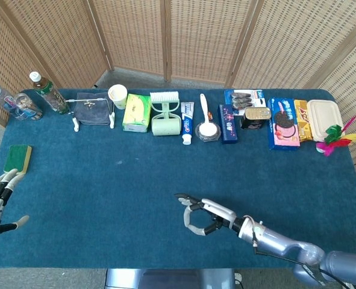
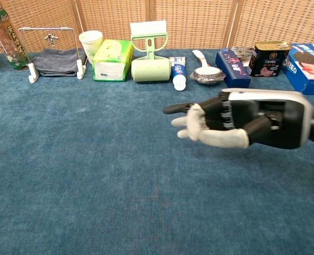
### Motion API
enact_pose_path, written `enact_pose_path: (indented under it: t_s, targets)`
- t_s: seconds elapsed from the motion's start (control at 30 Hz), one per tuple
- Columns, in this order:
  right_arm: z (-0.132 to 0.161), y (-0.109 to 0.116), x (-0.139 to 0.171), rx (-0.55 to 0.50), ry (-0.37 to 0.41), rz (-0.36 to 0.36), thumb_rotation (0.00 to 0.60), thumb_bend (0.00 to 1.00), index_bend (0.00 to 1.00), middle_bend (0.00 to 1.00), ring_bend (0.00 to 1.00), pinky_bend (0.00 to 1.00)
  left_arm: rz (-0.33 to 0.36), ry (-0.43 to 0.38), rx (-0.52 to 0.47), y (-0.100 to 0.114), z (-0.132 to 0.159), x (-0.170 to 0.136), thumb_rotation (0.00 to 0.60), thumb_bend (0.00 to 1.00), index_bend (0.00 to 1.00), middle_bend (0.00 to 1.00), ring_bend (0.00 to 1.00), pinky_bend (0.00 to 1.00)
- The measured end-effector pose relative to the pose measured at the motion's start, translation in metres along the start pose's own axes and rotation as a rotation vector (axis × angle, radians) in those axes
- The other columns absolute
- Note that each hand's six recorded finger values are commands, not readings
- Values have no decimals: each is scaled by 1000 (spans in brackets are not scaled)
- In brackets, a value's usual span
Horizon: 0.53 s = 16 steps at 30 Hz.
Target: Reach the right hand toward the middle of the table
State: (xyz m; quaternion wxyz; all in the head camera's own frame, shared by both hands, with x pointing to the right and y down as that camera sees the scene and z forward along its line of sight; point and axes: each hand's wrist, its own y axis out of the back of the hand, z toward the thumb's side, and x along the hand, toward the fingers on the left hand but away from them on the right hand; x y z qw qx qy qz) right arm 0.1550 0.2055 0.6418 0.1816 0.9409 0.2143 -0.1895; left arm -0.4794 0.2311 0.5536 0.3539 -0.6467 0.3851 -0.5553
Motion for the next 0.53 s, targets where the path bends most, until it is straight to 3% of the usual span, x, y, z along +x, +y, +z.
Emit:
enact_pose_path:
  t_s: [0.37, 0.53]
  targets:
    - [21, 8, -18, -53, 84, -1, 600, 493, 586, 0, 0, 0, -5, 10, -1, -1, -2, 1, 600, 109, 62, 0, 0, 0]
    - [22, 11, -14, -48, 86, -8, 600, 492, 586, 0, 0, 0, -4, 8, -3, 0, -2, 0, 600, 109, 61, 0, 0, 0]
